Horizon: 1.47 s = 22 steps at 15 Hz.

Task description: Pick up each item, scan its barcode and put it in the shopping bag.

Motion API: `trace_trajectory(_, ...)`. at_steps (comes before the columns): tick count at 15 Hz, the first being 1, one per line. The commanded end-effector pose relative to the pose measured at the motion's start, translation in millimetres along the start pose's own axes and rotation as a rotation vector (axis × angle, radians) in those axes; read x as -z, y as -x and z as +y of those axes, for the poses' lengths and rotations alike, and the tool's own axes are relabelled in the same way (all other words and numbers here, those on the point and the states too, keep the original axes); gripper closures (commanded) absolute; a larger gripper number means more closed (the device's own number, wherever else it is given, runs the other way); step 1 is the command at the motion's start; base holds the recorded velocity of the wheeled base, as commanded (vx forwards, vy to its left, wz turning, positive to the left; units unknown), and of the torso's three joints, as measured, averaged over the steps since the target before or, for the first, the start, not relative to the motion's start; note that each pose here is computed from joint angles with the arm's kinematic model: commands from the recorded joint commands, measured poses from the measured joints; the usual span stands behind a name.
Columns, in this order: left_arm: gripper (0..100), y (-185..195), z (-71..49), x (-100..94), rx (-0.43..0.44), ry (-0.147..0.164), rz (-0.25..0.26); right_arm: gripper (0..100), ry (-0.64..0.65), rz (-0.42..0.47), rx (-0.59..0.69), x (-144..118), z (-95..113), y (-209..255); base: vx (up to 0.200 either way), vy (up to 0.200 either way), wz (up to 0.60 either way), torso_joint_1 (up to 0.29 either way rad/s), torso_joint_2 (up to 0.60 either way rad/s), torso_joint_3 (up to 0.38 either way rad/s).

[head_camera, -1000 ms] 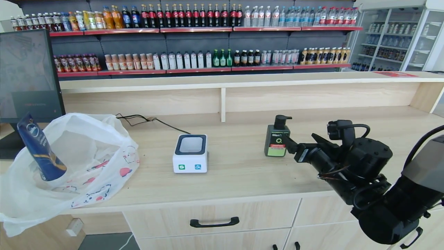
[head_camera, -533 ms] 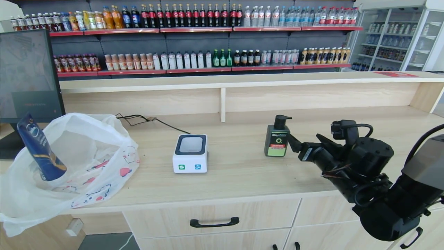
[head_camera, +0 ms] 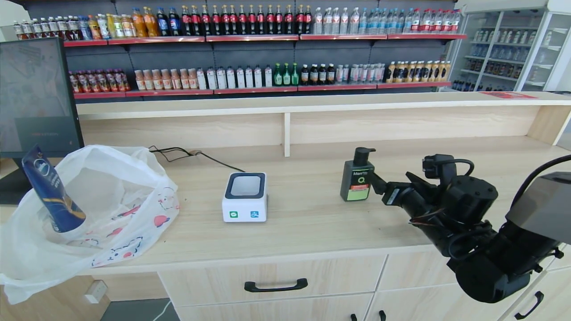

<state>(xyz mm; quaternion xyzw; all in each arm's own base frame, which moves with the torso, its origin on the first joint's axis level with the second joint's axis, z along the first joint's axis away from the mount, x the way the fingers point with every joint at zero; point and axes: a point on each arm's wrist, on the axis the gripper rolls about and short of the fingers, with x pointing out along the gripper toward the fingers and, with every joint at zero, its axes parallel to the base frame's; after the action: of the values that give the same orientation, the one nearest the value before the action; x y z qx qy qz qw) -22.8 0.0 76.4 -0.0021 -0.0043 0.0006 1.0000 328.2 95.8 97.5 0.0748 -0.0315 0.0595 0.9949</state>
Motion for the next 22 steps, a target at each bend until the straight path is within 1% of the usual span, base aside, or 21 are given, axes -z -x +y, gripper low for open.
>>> trace_trajectory(1, 0, 0, 0.0, 0.0, 0.0, 0.0, -0.001, 0, 0.0, -0.001, 0.013, 0, -5, -1, 0.0, 0.0, 0.0, 0.0, 0.0, 0.0)
trace_trajectory(14, 0, 0, 0.0, 0.0, 0.0, -0.001, -0.001, 0, -0.006, 0.003, 0.037, 8, -12, -12, 0.0, 0.0, 0.0, 0.0, 0.0, 0.0)
trace_trajectory(17, 0, 0, 0.0, 0.0, 0.0, 0.0, -0.001, 0, -0.013, -0.011, 0.035, 7, -11, -15, 0.0, 0.0, 0.0, 0.0, 0.0, 0.0)
trace_trajectory(20, 0, 0, 0.0, 0.0, 0.0, 0.0, -0.001, 0, -0.012, -0.008, 0.037, 11, -12, -19, 0.0, 0.0, 0.0, 0.0, 0.0, 0.0)
trace_trajectory(22, 0, 0, 0.0, 0.0, 0.001, 0.0, -0.001, 0, -0.012, -0.011, 0.047, 12, -16, -23, 0.0, 0.0, 0.0, 0.0, 0.0, 0.0)
